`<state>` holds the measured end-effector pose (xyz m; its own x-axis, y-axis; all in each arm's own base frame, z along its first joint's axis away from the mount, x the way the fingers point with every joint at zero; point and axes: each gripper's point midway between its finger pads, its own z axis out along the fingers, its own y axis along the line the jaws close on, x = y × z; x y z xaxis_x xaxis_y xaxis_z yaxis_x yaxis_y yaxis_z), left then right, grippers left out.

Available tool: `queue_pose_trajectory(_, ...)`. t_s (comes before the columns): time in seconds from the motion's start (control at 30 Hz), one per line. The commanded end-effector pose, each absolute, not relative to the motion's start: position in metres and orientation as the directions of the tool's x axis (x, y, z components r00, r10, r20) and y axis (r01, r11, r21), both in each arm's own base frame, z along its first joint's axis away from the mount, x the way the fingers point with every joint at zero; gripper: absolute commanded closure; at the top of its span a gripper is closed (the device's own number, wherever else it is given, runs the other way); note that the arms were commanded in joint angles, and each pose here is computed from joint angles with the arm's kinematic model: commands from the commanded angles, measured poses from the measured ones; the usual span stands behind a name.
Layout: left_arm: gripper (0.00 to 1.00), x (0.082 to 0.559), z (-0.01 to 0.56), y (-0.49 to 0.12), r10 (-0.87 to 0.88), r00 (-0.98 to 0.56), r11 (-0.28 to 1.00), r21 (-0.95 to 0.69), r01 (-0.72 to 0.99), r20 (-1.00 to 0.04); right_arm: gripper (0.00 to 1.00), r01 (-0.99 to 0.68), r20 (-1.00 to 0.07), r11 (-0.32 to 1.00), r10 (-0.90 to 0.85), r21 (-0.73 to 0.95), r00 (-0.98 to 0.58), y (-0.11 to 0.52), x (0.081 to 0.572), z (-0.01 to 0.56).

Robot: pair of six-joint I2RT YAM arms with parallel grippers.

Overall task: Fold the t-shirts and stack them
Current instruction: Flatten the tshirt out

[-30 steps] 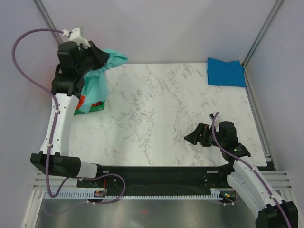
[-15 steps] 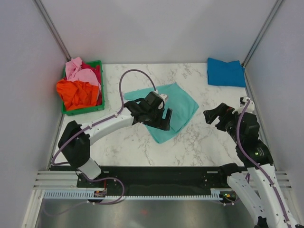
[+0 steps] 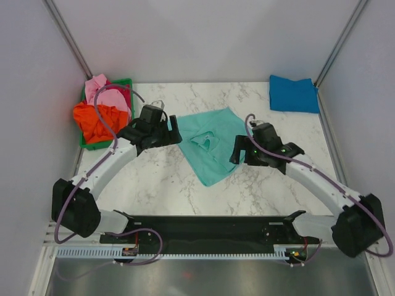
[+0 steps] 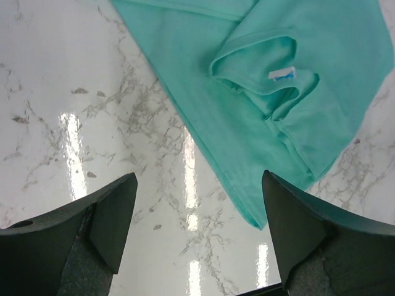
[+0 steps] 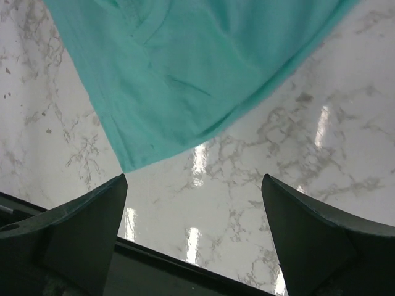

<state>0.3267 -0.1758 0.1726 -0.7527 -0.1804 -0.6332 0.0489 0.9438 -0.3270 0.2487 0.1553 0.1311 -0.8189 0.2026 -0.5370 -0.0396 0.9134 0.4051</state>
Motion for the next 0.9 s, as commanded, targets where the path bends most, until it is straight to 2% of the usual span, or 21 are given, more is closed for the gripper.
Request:
queue_pose_trajectory(0.0,0.12,0.317,0.166,-0.181,-0.212,-0.771,0.921,-0.386,0.048,-0.6,0.02,-0.148,-0.617,0.935,0.089,0.323,-0.782,0.197,0.289,0.146)
queue_pose_trajectory(0.13,0.13,0.297,0.139,-0.172,-0.225,-0.797,0.923,-0.384,0.01,-0.561,0.02,-0.228,-0.635,0.952,-0.048,0.204,-0.771,0.243,0.317,0.138)
queue_pose_trajectory(0.2,0.17,0.284,0.136,-0.177,-0.238,-0.808,0.9,-0.434,0.024,-0.539,0.02,-0.245,-0.633,0.958,-0.098,0.149,-0.768,0.258,0.34,0.132)
queue_pose_trajectory(0.37,0.17,0.246,0.126,-0.159,-0.263,-0.792,0.891,-0.454,0.02,-0.551,0.02,-0.26,-0.631,0.965,-0.177,0.041,-0.755,0.28,0.385,0.119)
queue_pose_trajectory(0.43,0.17,0.234,0.118,-0.155,-0.251,-0.801,0.892,-0.452,0.026,-0.543,0.02,-0.267,-0.604,0.964,-0.22,-0.012,-0.766,0.282,0.395,0.098)
queue_pose_trajectory(0.63,0.17,0.216,0.116,-0.15,-0.254,-0.797,0.881,-0.471,0.043,-0.549,0.05,-0.266,-0.566,0.957,-0.283,-0.114,-0.774,0.291,0.425,0.072)
queue_pose_trajectory(0.67,0.17,0.216,0.119,-0.151,-0.258,-0.794,0.877,-0.478,0.047,-0.551,0.09,-0.267,-0.561,0.956,-0.288,-0.121,-0.776,0.292,0.427,0.07)
queue_pose_trajectory(0.7,0.18,0.216,0.121,-0.151,-0.259,-0.79,0.876,-0.48,0.051,-0.556,0.32,-0.262,-0.557,0.957,-0.288,-0.128,-0.779,0.291,0.429,0.07)
queue_pose_trajectory(0.77,0.18,0.217,0.124,-0.151,-0.259,-0.782,0.877,-0.478,0.056,-0.567,0.57,-0.252,-0.566,0.957,-0.288,-0.144,-0.772,0.29,0.429,0.076)
queue_pose_trajectory(0.8,0.18,0.217,0.123,-0.15,-0.26,-0.781,0.878,-0.475,0.053,-0.568,0.81,-0.245,-0.581,0.959,-0.281,-0.141,-0.764,0.289,0.429,0.087)
queue_pose_trajectory(0.87,0.18,0.218,0.12,-0.149,-0.259,-0.783,0.882,-0.468,0.046,-0.565,1.0,-0.243,-0.605,0.961,-0.27,-0.129,-0.749,0.284,0.425,0.115)
